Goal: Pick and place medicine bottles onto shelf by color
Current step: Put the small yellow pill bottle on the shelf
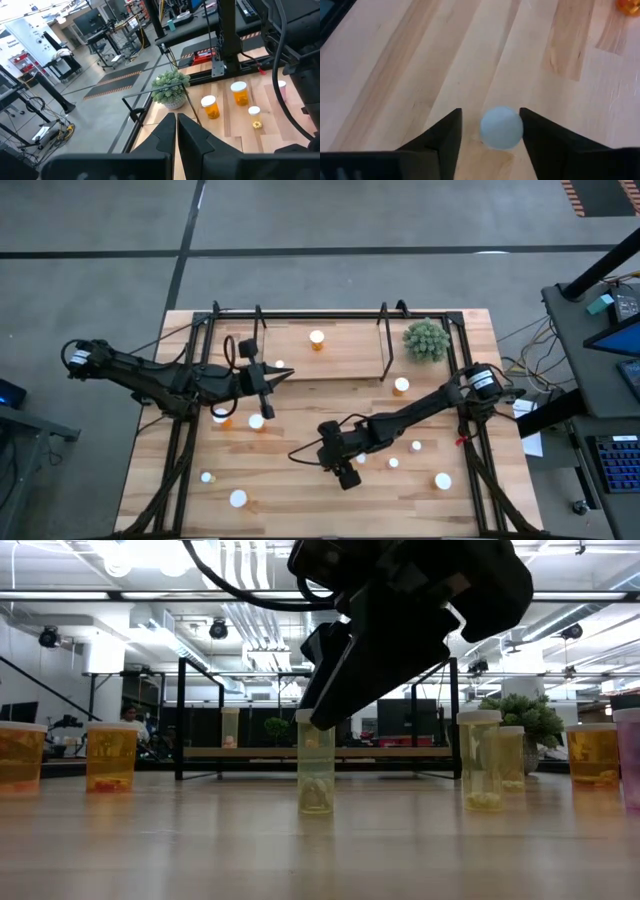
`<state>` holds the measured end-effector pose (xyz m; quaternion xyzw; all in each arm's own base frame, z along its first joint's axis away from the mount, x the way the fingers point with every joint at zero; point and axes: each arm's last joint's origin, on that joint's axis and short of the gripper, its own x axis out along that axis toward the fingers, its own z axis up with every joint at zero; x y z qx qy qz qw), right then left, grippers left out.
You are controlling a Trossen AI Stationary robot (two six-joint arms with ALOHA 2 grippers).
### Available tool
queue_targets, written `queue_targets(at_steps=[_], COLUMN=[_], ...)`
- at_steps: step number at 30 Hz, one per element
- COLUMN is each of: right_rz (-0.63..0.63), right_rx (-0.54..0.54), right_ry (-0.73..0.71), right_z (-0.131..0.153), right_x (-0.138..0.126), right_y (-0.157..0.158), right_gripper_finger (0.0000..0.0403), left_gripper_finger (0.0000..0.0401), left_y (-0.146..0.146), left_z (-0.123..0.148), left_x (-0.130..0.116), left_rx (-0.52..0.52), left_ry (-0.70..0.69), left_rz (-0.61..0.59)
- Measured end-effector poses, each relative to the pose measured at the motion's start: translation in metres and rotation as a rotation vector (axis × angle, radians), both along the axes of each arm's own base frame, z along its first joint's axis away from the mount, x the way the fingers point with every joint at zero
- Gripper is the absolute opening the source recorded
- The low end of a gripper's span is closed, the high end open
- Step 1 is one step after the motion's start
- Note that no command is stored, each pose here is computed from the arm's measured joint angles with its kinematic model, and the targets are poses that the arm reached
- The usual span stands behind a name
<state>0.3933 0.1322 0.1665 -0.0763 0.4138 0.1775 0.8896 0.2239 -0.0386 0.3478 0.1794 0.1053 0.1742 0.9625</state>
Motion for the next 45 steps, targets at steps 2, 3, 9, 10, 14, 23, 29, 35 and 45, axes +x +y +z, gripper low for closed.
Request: queue_targets(at_steps=[2,3,9,10,14,23,29,35,45], right_rz=[-0.001,-0.001,-0.001,-0.001,-0.012,-0.185,-0.343,-0.422,-0.448], right_rx=[0.000,0.000,0.000,-0.001,-0.008,-0.078,-0.102,-0.117,-0.088], right_ry=[-0.001,-0.001,-0.001,-0.003,-0.015,-0.063,-0.070,-0.047,0.024], right_z=[0.000,0.000,0.000,0.001,0.011,0.070,0.094,0.090,0.069], right_x=[0.000,0.000,0.000,0.000,-0.002,-0.016,-0.029,-0.033,-0.036], right_y=[0.000,0.000,0.000,0.000,-0.006,-0.074,-0.142,-0.193,-0.237], right_gripper_finger=[0.0155,0.0145,0.0105,0.0104,0.0111,0.0110,0.0111,0.0111,0.0111], left_gripper_finger=[0.0000,0.0000,0.0000,0.0000,0.0000,0.0000,0.0000,0.0000,0.0000], left_y=[0.000,0.000,0.000,-0.001,-0.005,-0.019,-0.021,-0.020,-0.017], left_z=[0.000,0.000,0.000,0.000,-0.001,-0.007,-0.012,-0.011,0.000], left_x=[0.000,0.000,0.000,0.000,0.000,0.007,0.011,0.010,-0.002], left_rx=[0.000,0.000,-0.001,-0.002,-0.022,-0.167,-0.176,-0.167,-0.134], left_ry=[-0.001,-0.001,-0.001,-0.001,-0.002,-0.001,0.017,0.013,-0.027], left_rz=[0.000,0.000,0.000,-0.005,-0.067,-0.231,-0.225,-0.223,-0.231])
